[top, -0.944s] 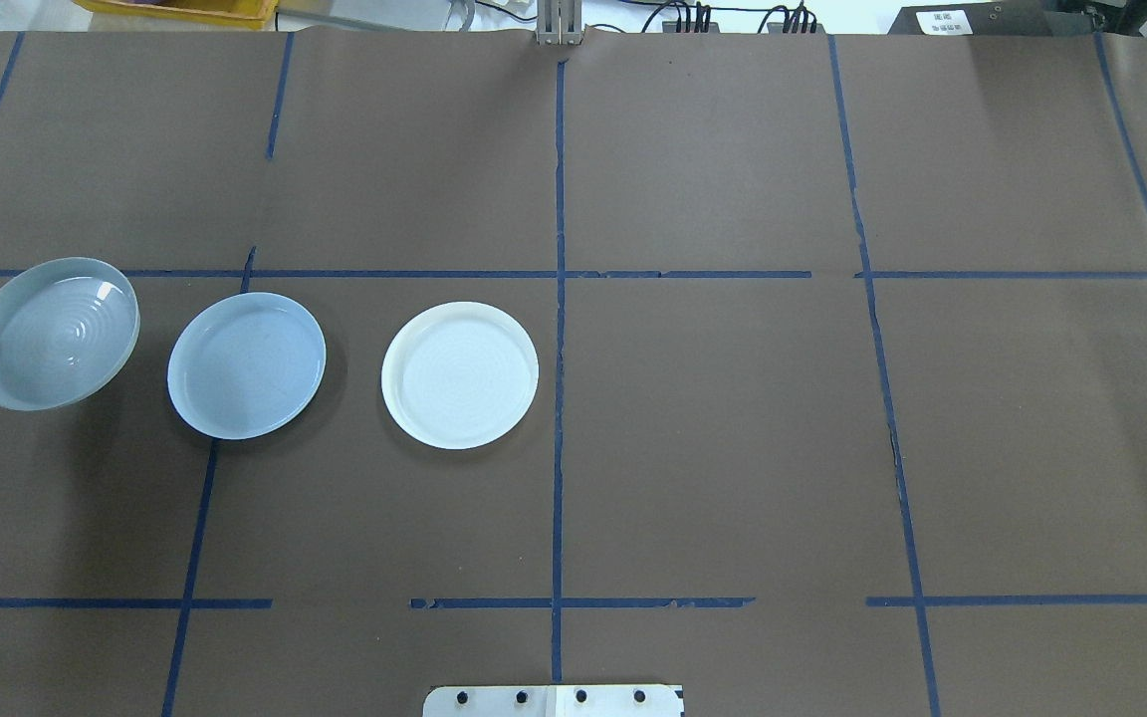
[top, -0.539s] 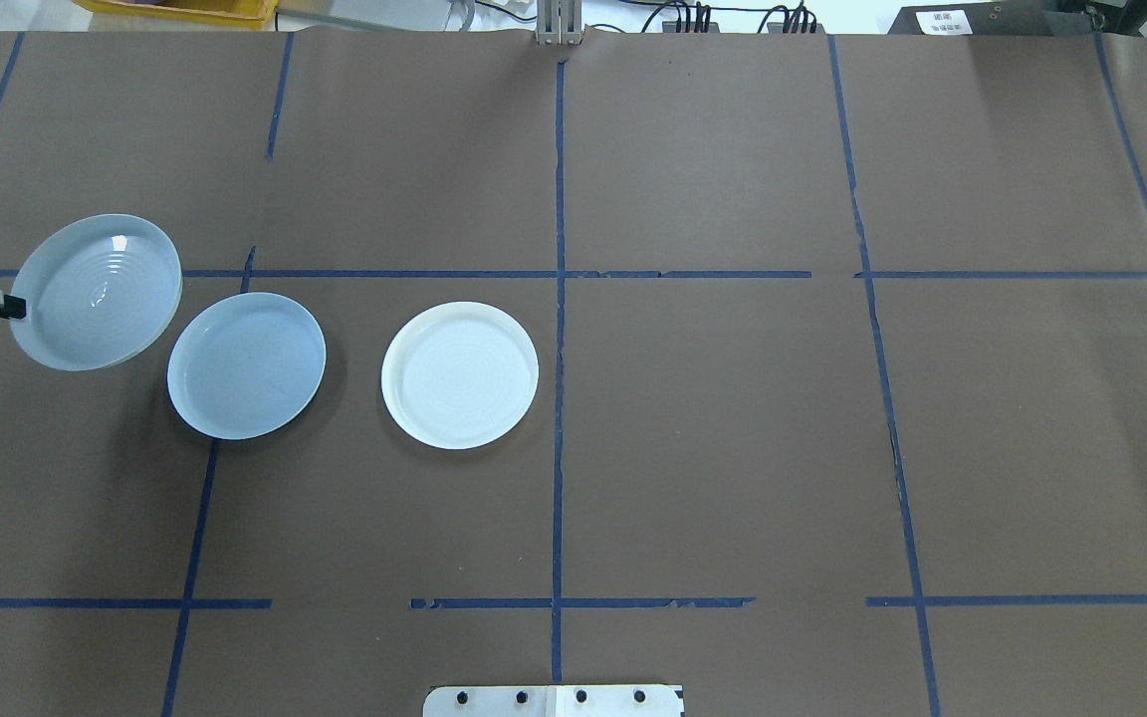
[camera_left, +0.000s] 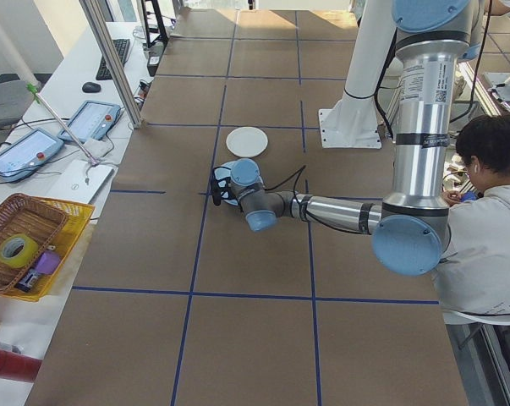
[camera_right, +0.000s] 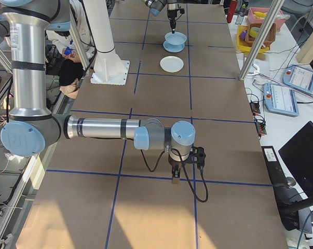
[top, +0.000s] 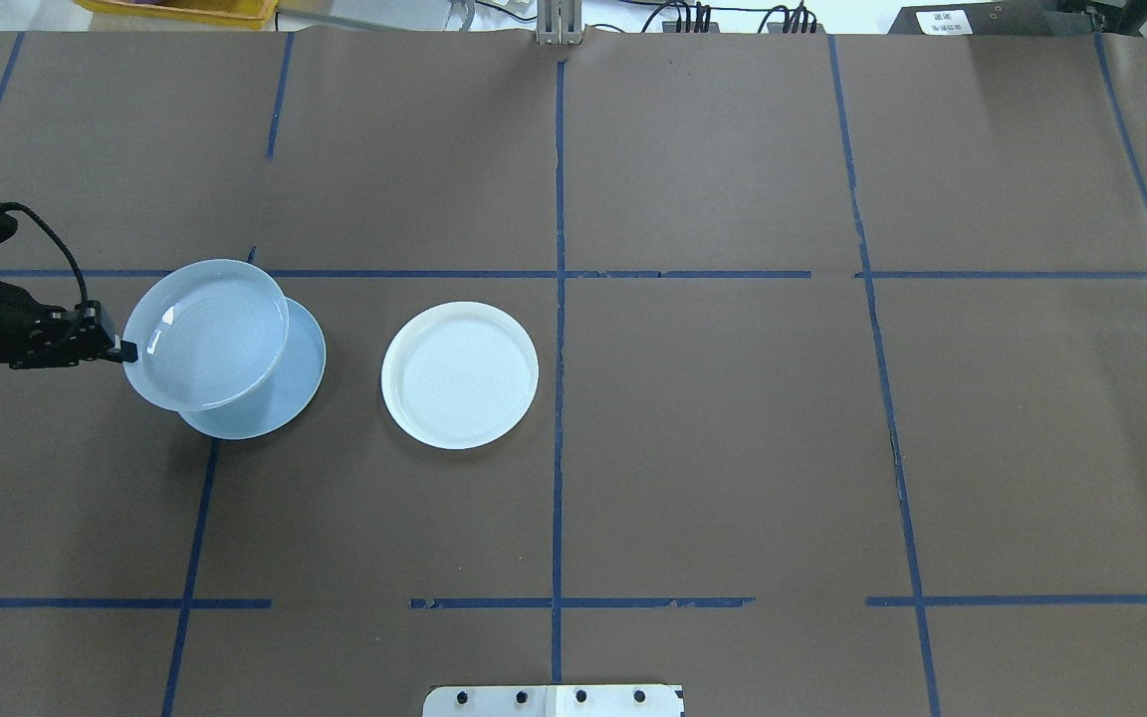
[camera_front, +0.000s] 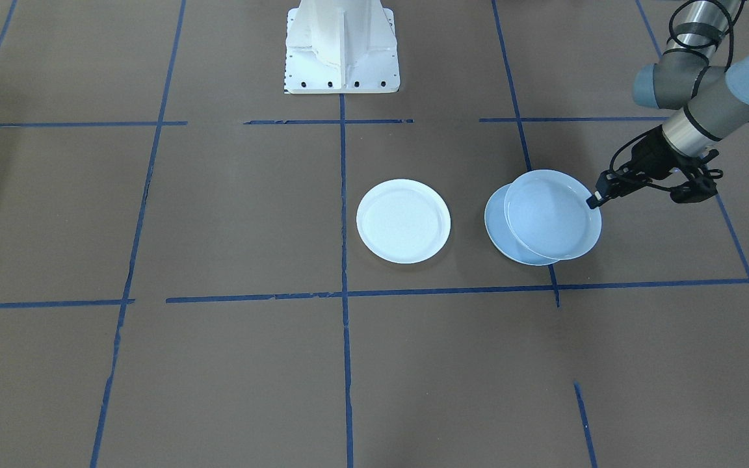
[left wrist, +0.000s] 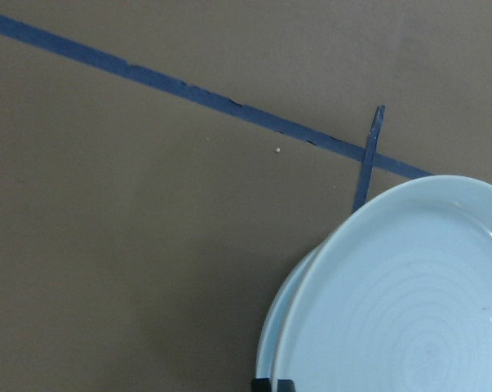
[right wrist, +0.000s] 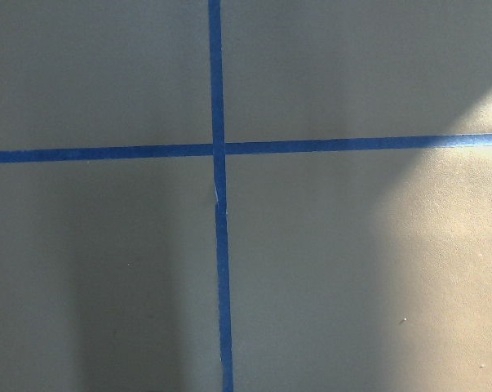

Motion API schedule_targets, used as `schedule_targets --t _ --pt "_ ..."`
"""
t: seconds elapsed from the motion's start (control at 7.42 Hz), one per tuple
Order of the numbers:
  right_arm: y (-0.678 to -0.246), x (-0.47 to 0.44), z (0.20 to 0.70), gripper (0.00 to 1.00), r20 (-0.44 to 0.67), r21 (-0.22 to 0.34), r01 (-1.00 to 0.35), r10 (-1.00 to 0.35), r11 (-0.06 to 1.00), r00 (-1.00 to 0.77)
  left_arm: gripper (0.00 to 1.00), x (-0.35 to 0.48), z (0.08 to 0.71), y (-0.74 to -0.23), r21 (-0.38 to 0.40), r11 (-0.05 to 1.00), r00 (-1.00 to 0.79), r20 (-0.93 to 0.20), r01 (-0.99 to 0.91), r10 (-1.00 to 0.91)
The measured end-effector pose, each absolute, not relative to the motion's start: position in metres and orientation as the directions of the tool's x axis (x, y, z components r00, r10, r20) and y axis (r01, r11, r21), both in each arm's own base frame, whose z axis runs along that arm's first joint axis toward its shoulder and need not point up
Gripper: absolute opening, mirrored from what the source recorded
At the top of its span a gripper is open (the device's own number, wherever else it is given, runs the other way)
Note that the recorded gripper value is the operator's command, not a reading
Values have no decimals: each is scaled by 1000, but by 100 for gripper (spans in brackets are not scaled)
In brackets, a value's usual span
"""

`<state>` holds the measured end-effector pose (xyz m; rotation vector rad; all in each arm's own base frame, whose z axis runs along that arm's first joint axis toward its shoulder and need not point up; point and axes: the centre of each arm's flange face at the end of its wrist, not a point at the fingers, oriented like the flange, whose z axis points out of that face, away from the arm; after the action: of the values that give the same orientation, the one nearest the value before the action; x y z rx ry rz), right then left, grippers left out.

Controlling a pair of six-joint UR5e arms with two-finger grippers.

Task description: Stack plate in center

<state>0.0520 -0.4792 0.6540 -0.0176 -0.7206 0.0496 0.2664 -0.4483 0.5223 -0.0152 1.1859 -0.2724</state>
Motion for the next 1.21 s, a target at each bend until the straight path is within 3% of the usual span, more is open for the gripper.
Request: schedule_targets --t 0.13,0.54,0.81,1.21 --pt "-479 52 654 100 659 -33 -39 51 999 750 99 276 519 -446 -158 968 347 -912 195 -218" --pt "-479 52 654 100 659 -33 -39 51 999 751 100 284 515 -445 -148 970 348 -914 195 -209" --pt "-479 52 654 100 659 -33 -40 52 999 750 100 288 476 -448 -143 972 320 -926 189 -198" --pt "-479 52 654 100 659 -33 -40 52 999 750 100 362 390 -448 -234 945 326 -896 229 -301"
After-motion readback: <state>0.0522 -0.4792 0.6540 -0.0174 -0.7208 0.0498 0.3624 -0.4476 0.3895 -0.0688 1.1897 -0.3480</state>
